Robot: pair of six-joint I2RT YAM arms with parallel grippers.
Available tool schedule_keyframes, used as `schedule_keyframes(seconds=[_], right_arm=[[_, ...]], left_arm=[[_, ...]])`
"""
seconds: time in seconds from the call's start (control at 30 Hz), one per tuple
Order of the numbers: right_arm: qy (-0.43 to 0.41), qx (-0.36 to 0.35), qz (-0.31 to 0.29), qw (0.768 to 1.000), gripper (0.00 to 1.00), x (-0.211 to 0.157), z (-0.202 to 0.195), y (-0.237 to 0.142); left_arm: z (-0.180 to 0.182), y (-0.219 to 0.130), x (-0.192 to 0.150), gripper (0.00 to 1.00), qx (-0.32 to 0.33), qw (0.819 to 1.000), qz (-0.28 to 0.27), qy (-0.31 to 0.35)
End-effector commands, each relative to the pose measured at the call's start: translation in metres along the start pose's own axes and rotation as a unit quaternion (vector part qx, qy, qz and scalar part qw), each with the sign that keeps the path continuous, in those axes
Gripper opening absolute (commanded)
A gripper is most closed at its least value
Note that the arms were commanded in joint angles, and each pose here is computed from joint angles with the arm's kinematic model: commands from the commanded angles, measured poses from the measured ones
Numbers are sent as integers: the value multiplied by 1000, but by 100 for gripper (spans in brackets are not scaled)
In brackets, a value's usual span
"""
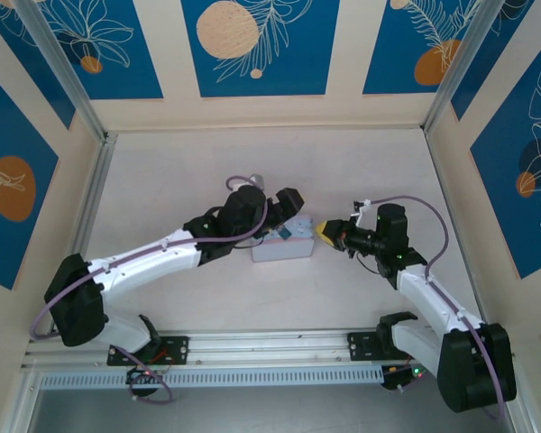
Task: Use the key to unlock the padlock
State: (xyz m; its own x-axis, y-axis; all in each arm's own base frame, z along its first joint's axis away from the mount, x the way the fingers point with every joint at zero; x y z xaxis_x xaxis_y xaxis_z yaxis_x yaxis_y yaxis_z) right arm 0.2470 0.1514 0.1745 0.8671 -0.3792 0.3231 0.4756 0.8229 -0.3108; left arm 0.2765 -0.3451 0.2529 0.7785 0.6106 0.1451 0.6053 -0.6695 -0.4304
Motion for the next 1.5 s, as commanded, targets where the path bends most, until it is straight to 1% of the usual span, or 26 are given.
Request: schedule_keyframes(seconds=[0.0,0.1,0.17,0.27,0.4,0.53,0.63,0.77,0.93,1.13,1.33,1.47], right_arm=[[0,3,4,1000,0,1,4,-8],[5,2,-4,1000,0,3,3,-15],[9,-1,-9,1000,0,3,2,-19],[13,-2,-14,1000,0,2,1,-24],[18,-2,-19,1000,0,0,1,-31],[23,-5,-24,999,0,-2,0,-35],[25,-6,-26,999,0,-4,0,-38],[27,-10,-27,999,0,-8,-4,-39],[34,-17,-23,999,0,-14,-11,-39],[38,-22,-21,999,0,-18,-16,-39],[41,-26,-17,999,0,-19,-20,-38],[43,-38,-15,998,0,-15,-28,-33]], left_arm=[[15,17,-5,92,37,999,23,31],[31,31,-12,90,60,997,35,30],[40,31,-17,90,61,997,35,27],[60,28,-26,90,81,996,37,26],[87,17,-48,89,98,994,45,17],[103,2,-75,90,104,993,56,26],[121,-7,-94,90,112,992,61,19],[139,-12,-103,90,121,991,53,23],[148,-5,-103,90,120,991,46,30],[153,9,-110,90,114,991,54,31],[154,39,-121,90,92,994,60,19],[154,60,-114,90,78,996,45,6]])
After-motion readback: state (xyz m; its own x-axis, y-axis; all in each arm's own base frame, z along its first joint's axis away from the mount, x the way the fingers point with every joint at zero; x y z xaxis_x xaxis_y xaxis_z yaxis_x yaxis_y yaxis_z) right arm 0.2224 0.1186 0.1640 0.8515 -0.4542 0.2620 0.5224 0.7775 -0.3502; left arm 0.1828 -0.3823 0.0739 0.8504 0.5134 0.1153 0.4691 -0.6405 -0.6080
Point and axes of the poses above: each hand's point on the last joint's axis, 136 mm out from that joint toward the fingers, its own y axis out along the fingers, its own z axis along the line the jaws close on, x = y × z, the point moved 2 cm from there along -y, back along the fingers, and after that the axes turned 13 degrees about -y, right-handed, at the moved point
